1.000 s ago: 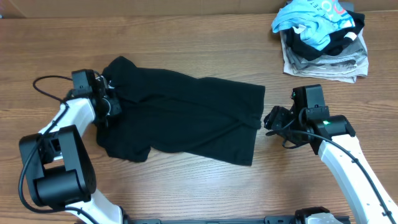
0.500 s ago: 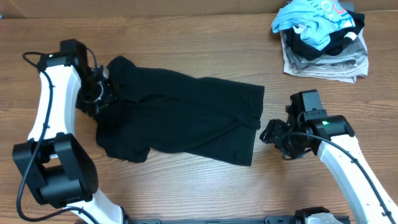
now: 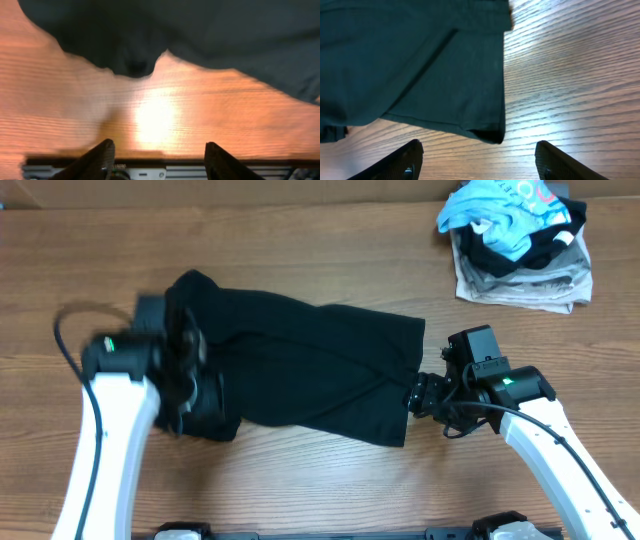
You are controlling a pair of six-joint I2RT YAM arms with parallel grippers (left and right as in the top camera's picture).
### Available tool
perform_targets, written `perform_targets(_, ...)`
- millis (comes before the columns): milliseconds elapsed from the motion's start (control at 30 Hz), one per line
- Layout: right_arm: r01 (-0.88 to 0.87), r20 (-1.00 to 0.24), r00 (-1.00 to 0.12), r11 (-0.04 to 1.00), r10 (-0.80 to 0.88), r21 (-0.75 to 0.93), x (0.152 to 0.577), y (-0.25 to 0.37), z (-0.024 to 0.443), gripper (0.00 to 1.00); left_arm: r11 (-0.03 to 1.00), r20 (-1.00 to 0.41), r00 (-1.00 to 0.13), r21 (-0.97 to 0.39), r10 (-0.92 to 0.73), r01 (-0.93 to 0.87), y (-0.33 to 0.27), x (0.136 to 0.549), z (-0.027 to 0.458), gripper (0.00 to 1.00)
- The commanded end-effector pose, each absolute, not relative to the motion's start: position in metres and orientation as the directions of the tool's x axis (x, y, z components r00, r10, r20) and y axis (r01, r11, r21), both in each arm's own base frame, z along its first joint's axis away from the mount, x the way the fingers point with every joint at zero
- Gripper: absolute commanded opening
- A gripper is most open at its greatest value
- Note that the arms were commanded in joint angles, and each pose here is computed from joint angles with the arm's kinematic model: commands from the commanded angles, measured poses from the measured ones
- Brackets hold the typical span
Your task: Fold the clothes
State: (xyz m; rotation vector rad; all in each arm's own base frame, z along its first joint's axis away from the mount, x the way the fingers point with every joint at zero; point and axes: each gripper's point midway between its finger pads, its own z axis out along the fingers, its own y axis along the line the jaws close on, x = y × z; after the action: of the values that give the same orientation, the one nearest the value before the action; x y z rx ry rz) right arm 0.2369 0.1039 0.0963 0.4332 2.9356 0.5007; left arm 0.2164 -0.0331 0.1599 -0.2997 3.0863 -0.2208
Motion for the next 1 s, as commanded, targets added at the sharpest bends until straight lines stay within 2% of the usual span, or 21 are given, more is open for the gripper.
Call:
perform_targets(0, 0.253, -0.119, -0.946, 0.917, 0.302, 0.309, 0.24, 0.097, 0.096, 0.76, 0.954, -0.011, -0.962, -0.135, -0.272, -0.268, -0.034, 0.189, 0.136, 0.56)
perform_targets(133, 0.252, -0.127, -0.945, 0.917, 0.303, 0.308, 0.242, 0.097, 0.097, 0.76, 0.956, -0.023, -0.964, -0.134, -0.266, -0.26, -0.039, 0.188, 0.115, 0.55)
perform_targets(200, 0.252, -0.129, -0.944, 0.917, 0.303, 0.309, 0.243, 0.097, 0.097, 0.76, 0.949, -0.016, -0.956, -0.121, -0.295, -0.291, -0.04, 0.191, 0.105, 0.6)
perform_targets(400, 0.248, -0.139, -0.943, 0.916, 0.303, 0.315, 0.245, 0.098, 0.097, 0.77, 0.939, 0.124, -0.931, 0.016, -0.342, -0.343, -0.034, 0.191, 0.062, 0.64)
perform_targets(500, 0.246, -0.145, -0.942, 0.916, 0.303, 0.317, 0.247, 0.098, 0.098, 0.78, 0.925, 0.132, -0.915, 0.042, -0.38, -0.378, -0.033, 0.203, 0.043, 0.61)
perform_targets(567, 0.246, -0.145, -0.942, 0.916, 0.303, 0.317, 0.247, 0.098, 0.098, 0.79, 0.922, 0.179, -0.905, 0.054, -0.386, -0.383, -0.036, 0.203, 0.029, 0.52)
perform_targets(800, 0.247, -0.149, -0.941, 0.917, 0.304, 0.313, 0.25, 0.098, 0.095, 0.79, 0.922, 0.196, -0.901, 0.12, -0.387, -0.369, -0.027, 0.201, 0.019, 0.47)
perform_targets(833, 0.248, -0.148, -0.941, 0.917, 0.305, 0.312, 0.251, 0.098, 0.094, 0.8, 0.921, 0.19, -0.903, 0.127, -0.386, -0.368, -0.026, 0.201, 0.019, 0.45)
perform_targets(867, 0.249, -0.144, -0.942, 0.917, 0.304, 0.31, 0.252, 0.098, 0.092, 0.79, 0.921, 0.178, -0.905, 0.139, -0.386, -0.365, -0.023, 0.202, 0.019, 0.34)
perform_targets(900, 0.251, -0.139, -0.942, 0.918, 0.304, 0.308, 0.253, 0.099, 0.089, 0.8, 0.92, 0.17, -0.907, 0.148, -0.385, -0.363, -0.021, 0.203, 0.018, 0.18)
perform_targets(933, 0.253, -0.133, -0.944, 0.918, 0.304, 0.306, 0.254, 0.099, 0.087, 0.79, 0.919, 0.161, -0.909, 0.16, -0.384, -0.36, -0.018, 0.204, 0.018, 0.11)
perform_targets(967, 0.255, -0.123, -0.945, 0.918, 0.303, 0.302, 0.255, 0.1, 0.084, 0.79, 0.918, 0.155, -0.91, 0.171, -0.384, -0.358, -0.016, 0.204, 0.017, 0.09)
